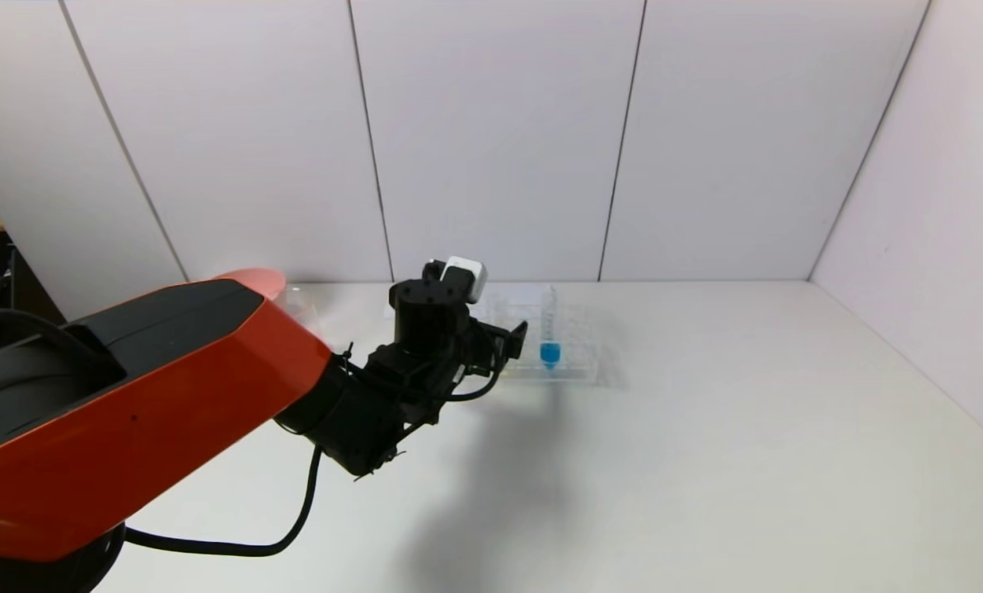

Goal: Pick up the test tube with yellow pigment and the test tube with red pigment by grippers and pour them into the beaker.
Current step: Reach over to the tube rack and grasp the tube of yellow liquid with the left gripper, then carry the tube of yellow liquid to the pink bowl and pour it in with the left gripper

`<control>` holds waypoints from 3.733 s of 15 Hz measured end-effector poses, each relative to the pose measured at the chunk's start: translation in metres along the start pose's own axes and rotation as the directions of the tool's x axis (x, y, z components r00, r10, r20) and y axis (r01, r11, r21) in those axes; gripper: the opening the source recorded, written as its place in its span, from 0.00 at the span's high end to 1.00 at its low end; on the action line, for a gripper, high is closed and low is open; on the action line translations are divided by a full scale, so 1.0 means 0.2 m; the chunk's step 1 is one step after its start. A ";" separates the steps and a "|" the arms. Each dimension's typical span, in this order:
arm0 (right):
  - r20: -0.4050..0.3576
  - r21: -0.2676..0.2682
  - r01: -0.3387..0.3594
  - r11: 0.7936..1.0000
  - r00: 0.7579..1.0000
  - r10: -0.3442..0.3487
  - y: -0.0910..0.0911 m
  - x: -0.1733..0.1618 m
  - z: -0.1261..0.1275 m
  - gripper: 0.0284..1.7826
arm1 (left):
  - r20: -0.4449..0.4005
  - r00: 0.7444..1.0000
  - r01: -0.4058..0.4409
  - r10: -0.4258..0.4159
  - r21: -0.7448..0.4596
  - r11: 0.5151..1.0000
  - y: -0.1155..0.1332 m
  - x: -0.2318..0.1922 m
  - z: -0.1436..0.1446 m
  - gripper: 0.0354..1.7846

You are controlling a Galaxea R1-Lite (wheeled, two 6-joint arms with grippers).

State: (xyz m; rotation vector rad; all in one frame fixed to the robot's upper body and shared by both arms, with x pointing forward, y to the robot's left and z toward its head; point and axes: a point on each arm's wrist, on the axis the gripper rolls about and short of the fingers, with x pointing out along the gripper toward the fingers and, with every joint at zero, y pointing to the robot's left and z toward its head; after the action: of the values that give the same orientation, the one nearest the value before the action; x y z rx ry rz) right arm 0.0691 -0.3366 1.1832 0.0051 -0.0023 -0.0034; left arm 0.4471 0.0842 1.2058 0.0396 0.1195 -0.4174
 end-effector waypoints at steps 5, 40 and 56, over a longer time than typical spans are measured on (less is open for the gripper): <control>0.000 0.000 0.000 1.000 1.000 0.000 0.00 0.00 0.00 0.05 | 0.042 0.999 0.005 -0.005 -0.013 1.000 0.00 0.01 0.01 0.01; 0.000 0.000 0.000 1.000 1.000 0.000 0.00 0.00 0.00 0.05 | 0.045 0.999 0.014 -0.013 -0.015 1.000 0.00 0.03 -0.02 0.77; 0.000 0.000 0.000 1.000 1.000 0.000 0.00 0.00 0.00 0.05 | 0.142 0.990 0.011 -0.013 0.013 1.000 0.00 -0.06 0.15 0.77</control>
State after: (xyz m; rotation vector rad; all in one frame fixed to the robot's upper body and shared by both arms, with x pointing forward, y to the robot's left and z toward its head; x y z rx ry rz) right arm 0.0691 -0.3366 1.1833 0.0053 -0.0028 -0.0038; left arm 0.4396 0.0864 1.2380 0.0210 -0.0229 -0.4318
